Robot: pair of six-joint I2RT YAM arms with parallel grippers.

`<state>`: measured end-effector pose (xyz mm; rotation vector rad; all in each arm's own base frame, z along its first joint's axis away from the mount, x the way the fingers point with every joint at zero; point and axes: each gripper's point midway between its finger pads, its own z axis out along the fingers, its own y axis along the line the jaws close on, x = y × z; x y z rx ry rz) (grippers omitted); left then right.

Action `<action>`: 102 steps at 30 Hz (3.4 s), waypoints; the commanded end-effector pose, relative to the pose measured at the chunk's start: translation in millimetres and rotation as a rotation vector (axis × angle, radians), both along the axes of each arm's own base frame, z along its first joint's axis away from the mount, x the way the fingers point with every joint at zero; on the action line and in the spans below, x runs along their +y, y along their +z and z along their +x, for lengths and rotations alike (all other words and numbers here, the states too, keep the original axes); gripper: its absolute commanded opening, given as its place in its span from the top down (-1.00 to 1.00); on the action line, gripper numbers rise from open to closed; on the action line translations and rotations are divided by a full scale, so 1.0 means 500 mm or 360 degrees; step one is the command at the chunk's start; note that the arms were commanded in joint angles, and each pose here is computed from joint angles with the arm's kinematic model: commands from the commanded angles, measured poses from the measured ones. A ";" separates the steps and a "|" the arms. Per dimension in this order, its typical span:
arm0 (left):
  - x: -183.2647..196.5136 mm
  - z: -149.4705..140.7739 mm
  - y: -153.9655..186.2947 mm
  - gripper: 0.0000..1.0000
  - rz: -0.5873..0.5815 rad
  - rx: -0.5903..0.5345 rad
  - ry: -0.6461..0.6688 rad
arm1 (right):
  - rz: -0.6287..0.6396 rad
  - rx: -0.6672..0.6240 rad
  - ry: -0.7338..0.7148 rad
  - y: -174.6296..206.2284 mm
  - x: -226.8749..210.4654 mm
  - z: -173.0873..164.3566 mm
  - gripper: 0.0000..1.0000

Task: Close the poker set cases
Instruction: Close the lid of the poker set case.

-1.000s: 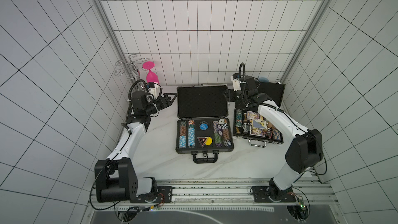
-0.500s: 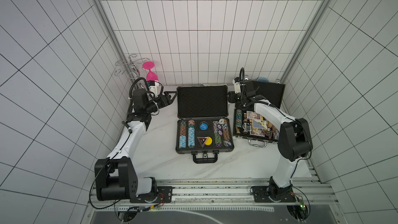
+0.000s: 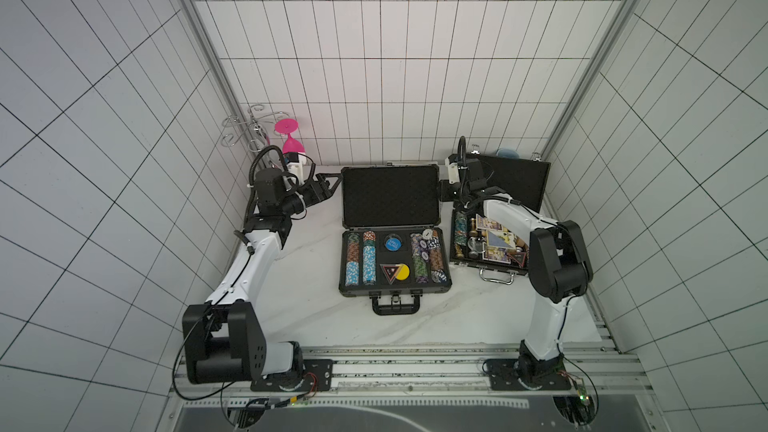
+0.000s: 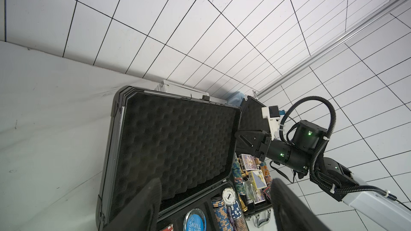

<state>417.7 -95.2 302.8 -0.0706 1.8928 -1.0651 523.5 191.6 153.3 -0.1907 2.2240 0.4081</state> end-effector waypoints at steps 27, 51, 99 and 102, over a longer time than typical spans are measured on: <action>-0.027 0.038 0.074 -0.53 0.0228 0.0036 0.0147 | 0.0036 -0.0382 0.0154 0.058 0.050 -0.126 1.00; -0.232 0.048 -0.053 -0.50 0.0797 0.0315 0.0090 | 0.0050 -0.0419 0.0023 -0.001 -0.018 -0.356 0.89; -0.169 -0.113 -0.251 -0.43 0.0753 0.0603 0.0053 | 0.0121 0.0227 0.0056 -0.011 -0.021 -0.484 -0.02; -0.156 -0.135 -0.285 -0.36 0.0779 0.0656 0.0063 | 0.0098 0.0188 0.0108 0.006 0.003 -0.481 -0.02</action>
